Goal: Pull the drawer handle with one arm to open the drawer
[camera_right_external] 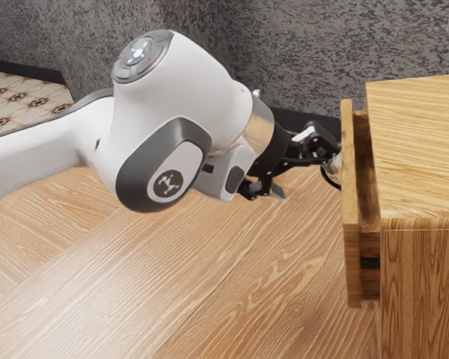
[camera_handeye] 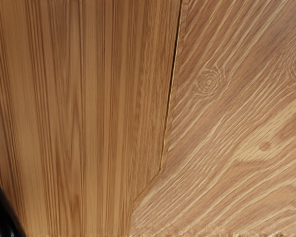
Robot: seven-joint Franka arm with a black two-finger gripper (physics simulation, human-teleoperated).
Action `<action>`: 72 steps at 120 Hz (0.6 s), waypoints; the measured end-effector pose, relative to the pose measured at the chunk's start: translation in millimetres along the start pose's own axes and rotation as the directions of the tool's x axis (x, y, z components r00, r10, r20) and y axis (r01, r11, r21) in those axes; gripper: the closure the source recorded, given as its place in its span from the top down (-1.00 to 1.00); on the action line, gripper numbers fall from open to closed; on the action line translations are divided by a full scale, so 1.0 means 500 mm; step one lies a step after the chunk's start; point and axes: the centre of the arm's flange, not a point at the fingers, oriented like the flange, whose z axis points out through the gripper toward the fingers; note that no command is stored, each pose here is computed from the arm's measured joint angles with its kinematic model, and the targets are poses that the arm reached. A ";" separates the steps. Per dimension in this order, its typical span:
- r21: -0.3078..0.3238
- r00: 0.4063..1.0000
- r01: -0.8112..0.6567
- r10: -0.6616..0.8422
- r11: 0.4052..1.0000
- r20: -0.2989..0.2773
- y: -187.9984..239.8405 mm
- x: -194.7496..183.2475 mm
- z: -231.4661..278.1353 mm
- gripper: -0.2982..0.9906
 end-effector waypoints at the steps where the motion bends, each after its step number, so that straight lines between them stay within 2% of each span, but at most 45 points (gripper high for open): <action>1: -0.002 1.000 0.003 -0.003 1.000 0.002 0.004 -0.002 0.000 0.43; 13: -0.027 0.999 0.032 -0.032 0.999 0.026 0.049 -0.027 -0.011 0.51; 22: -0.037 0.998 0.058 -0.056 0.998 0.041 0.085 -0.037 -0.030 0.45; 34: -0.052 0.993 0.106 -0.103 0.993 0.052 0.153 -0.057 -0.053 0.49; 38: -0.055 0.991 0.124 -0.120 0.991 0.059 0.176 -0.066 -0.067 0.41; 40: -0.051 0.989 0.135 -0.131 0.990 0.068 0.187 -0.074 -0.088 0.23; 43: -0.041 0.985 0.154 -0.150 0.987 0.088 0.204 -0.089 -0.130 0.07; 46: -0.011 0.980 0.164 -0.162 0.986 0.112 0.200 -0.104 -0.197 0.11; 48: 0.031 0.978 0.153 -0.156 0.988 0.136 0.170 -0.112 -0.271 0.15; 54: 0.171 0.968 0.099 -0.135 0.980 0.214 0.055 -0.096 -0.545 0.24; 58: 0.208 0.965 0.126 -0.169 0.970 0.202 0.029 -0.069 -0.657 0.28; 62: 0.176 0.964 0.191 -0.219 0.965 0.150 0.023 -0.051 -0.675 0.32; 72: -0.021 0.938 0.345 -0.345 0.938 0.025 0.014 -0.046 -0.555 0.39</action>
